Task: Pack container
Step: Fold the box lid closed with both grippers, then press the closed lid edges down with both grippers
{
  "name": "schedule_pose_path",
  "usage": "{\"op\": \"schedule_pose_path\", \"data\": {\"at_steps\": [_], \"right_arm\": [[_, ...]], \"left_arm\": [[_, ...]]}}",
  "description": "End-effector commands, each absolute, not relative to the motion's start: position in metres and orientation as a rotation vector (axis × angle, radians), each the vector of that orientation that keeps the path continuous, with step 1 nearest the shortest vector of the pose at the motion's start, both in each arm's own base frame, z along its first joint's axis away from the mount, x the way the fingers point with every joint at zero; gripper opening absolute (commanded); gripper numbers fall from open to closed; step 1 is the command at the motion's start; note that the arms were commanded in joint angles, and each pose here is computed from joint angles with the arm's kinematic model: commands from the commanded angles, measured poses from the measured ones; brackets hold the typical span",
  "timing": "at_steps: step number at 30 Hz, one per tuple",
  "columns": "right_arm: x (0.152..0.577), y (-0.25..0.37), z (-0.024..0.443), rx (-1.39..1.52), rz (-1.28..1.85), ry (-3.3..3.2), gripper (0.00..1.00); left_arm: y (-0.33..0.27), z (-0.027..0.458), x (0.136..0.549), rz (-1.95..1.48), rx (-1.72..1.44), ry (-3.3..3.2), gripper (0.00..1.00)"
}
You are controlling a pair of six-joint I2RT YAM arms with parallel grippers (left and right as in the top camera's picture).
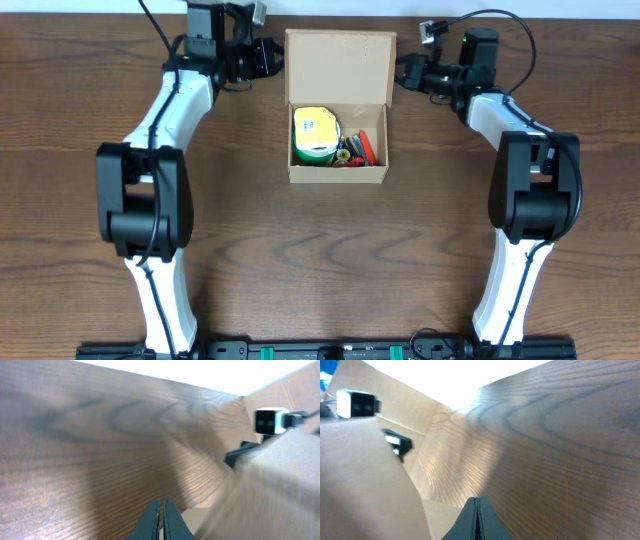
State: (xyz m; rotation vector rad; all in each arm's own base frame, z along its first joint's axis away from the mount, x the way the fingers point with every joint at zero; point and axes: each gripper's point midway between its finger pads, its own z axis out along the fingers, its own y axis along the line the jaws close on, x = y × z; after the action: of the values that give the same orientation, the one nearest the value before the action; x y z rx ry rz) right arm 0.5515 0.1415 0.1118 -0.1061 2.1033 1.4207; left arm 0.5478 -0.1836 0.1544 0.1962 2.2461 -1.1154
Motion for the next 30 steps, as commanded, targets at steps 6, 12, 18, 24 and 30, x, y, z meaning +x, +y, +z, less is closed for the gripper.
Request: {"op": "schedule_pose_path", "data": {"at_steps": [6,12,18,24,30], "right_arm": [[0.539,0.145,0.172,-0.26,1.446,1.992,0.01],[0.526,0.15,0.207,-0.344,1.438,1.945,0.02],[0.495,0.167,0.202,-0.416,1.432,2.039,0.02],[0.46,0.175,0.159,-0.393,1.242,2.344,0.01],[0.426,0.155,0.161,-0.372,0.929,2.556,0.01]], "left_arm": [[-0.189,0.217,0.53,-1.059,0.419,2.118,0.06],[-0.192,0.226,0.501,-1.019,0.548,2.149,0.06],[-0.186,0.215,0.468,-0.914,0.622,2.281,0.06],[-0.168,0.19,0.43,-0.742,0.659,2.507,0.05],[-0.15,0.206,0.397,-0.569,0.698,2.587,0.05]]}}
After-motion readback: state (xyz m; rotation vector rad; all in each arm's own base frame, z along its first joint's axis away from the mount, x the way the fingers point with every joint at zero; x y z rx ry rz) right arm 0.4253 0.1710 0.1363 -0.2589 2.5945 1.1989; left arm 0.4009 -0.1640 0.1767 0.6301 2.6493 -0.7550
